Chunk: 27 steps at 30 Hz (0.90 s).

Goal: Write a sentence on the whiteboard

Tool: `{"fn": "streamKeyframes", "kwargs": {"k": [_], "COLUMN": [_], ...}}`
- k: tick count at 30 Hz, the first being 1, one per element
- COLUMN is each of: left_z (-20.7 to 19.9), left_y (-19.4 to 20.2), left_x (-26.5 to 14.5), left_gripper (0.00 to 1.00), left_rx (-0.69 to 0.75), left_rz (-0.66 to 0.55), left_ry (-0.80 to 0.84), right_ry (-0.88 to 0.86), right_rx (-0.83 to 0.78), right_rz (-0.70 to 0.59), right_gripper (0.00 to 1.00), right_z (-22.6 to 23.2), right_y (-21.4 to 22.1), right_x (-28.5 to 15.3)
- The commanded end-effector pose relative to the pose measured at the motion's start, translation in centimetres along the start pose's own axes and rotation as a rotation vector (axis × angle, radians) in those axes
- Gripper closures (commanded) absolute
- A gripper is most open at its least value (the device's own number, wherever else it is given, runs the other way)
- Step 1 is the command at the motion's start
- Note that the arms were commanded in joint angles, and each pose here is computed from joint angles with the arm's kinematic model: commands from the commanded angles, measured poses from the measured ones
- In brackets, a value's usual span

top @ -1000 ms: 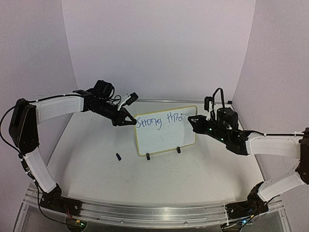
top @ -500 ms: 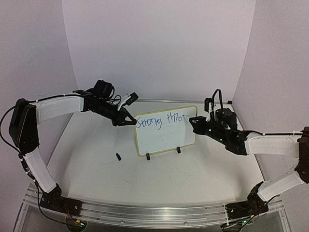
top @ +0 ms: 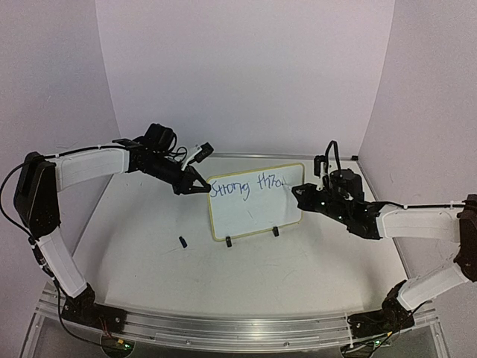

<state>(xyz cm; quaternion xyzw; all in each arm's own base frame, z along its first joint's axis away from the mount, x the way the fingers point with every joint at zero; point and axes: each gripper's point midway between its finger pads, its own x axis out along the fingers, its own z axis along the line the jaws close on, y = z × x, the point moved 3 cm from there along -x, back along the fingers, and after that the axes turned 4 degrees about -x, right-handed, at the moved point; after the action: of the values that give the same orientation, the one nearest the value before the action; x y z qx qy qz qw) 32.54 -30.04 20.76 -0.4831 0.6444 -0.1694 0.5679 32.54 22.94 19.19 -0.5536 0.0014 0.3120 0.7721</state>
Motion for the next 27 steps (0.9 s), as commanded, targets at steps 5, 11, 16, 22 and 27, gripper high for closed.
{"fn": "streamKeyframes", "kwargs": {"k": [5, 11, 16, 22, 27], "left_z": [0.5, 0.5, 0.4, 0.4, 0.4], "left_y": [1.8, 1.7, 1.7, 1.7, 1.7], "left_x": [0.4, 0.4, 0.3, 0.3, 0.3], "left_gripper": [1.0, 1.0, 1.0, 1.0, 1.0], "left_rx": [0.003, 0.006, 0.005, 0.006, 0.005], "left_rz": [0.087, 0.085, 0.085, 0.085, 0.085], "left_ry": [-0.051, -0.052, -0.052, -0.052, -0.051], "right_ry": [0.062, 0.065, 0.062, 0.05, 0.052], "right_rx": [-0.005, -0.021, -0.034, -0.037, -0.04], "right_rz": [-0.028, -0.065, -0.091, -0.128, -0.132], "right_gripper": [1.0, 1.0, 1.0, 1.0, 1.0], "right_z": [-0.8, -0.4, 0.0, 0.5, 0.5], "right_y": [-0.9, -2.3, -3.4, -4.6, -4.7], "right_x": [-0.2, -0.7, -0.8, -1.1, -1.0]}}
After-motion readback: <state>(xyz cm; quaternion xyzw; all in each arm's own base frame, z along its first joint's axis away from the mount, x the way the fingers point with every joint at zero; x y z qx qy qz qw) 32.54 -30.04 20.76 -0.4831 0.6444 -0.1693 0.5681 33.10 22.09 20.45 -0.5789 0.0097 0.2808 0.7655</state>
